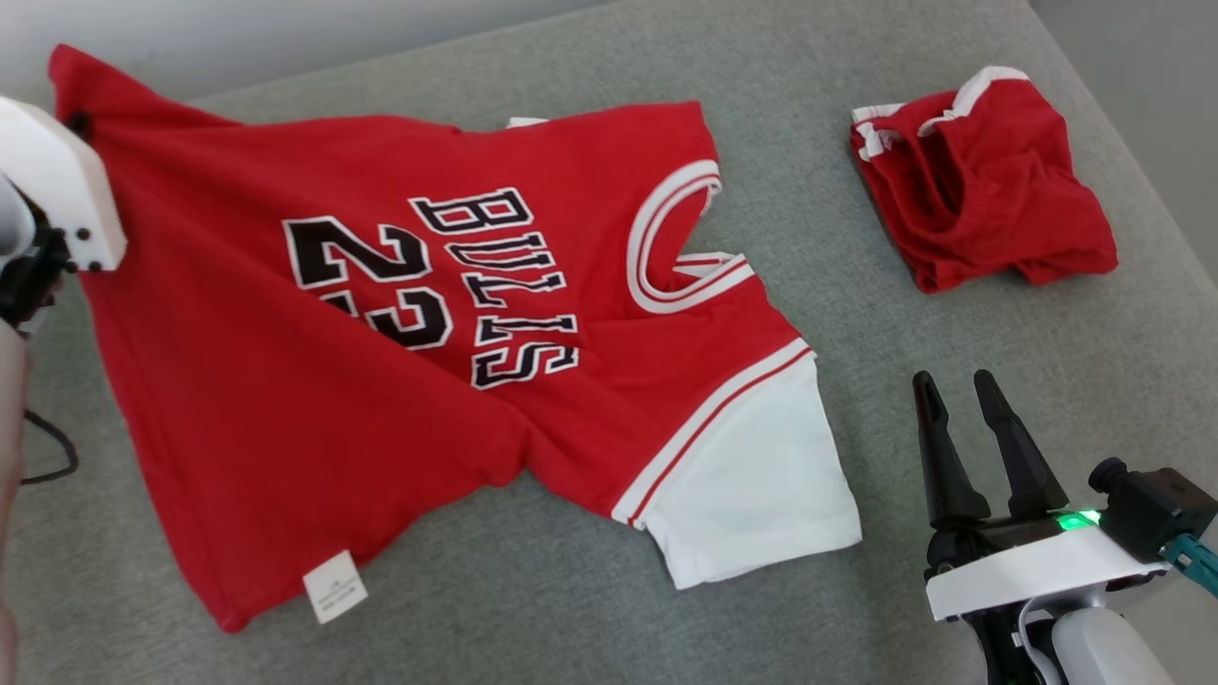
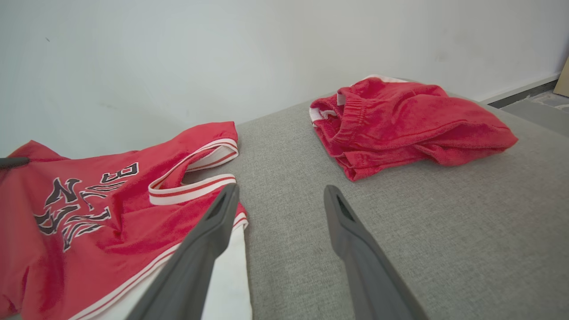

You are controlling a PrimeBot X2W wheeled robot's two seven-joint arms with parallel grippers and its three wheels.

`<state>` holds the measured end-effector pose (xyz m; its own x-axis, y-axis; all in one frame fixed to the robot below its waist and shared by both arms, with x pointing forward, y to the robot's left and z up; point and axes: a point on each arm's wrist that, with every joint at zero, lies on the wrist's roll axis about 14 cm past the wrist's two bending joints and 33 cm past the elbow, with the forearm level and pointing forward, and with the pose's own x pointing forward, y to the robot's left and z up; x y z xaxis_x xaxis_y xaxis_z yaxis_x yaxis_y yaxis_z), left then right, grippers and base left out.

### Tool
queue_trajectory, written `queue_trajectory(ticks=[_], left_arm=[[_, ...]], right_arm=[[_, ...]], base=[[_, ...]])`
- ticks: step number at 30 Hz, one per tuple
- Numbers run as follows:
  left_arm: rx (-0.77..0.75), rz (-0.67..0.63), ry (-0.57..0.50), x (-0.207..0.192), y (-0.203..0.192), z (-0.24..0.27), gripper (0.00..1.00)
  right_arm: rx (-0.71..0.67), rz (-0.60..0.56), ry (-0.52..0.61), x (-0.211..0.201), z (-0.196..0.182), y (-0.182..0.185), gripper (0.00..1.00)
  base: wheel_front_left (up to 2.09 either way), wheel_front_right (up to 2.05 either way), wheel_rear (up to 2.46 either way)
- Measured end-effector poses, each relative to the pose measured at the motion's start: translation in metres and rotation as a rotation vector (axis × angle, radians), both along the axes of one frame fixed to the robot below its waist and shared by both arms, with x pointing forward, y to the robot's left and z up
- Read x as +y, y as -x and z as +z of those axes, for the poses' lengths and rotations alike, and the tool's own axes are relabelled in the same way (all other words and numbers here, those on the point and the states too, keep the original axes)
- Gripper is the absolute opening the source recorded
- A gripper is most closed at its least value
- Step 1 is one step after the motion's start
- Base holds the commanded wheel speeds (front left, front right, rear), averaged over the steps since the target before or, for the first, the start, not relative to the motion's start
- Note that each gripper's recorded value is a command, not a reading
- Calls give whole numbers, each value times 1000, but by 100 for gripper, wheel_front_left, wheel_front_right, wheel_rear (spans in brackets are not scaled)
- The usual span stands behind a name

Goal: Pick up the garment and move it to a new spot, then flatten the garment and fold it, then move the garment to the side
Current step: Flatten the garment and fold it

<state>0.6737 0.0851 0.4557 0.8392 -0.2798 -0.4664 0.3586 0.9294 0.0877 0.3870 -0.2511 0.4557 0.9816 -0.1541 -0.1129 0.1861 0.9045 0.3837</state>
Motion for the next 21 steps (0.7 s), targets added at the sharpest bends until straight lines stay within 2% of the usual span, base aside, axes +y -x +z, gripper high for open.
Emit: queue_trajectory(ticks=[3, 4, 5, 11, 17, 21], left_arm=[[42, 9, -6, 1, -2, -18, 2], [54, 11, 4, -1, -2, -23, 48], [60, 12, 21, -5, -1, -24, 100], [2, -39, 58, -24, 15, -6, 100], [-121, -88, 97, -31, 37, 35, 100], [-229, -98, 162, -25, 59, 71, 100]], right_arm=[[14, -16, 3, -5, -5, 2, 100], [17, -19, 5, -6, -6, 3, 100], [19, -23, 7, -7, -6, 3, 100], [-6, -3, 11, -4, 1, 2, 100], [-56, 34, 31, -1, 20, 2, 100], [-96, 62, 39, 4, 35, 5, 100]], base=[[0, 0, 0], [0, 0, 0], [0, 0, 0], [0, 0, 0], [0, 0, 0], [0, 0, 0]])
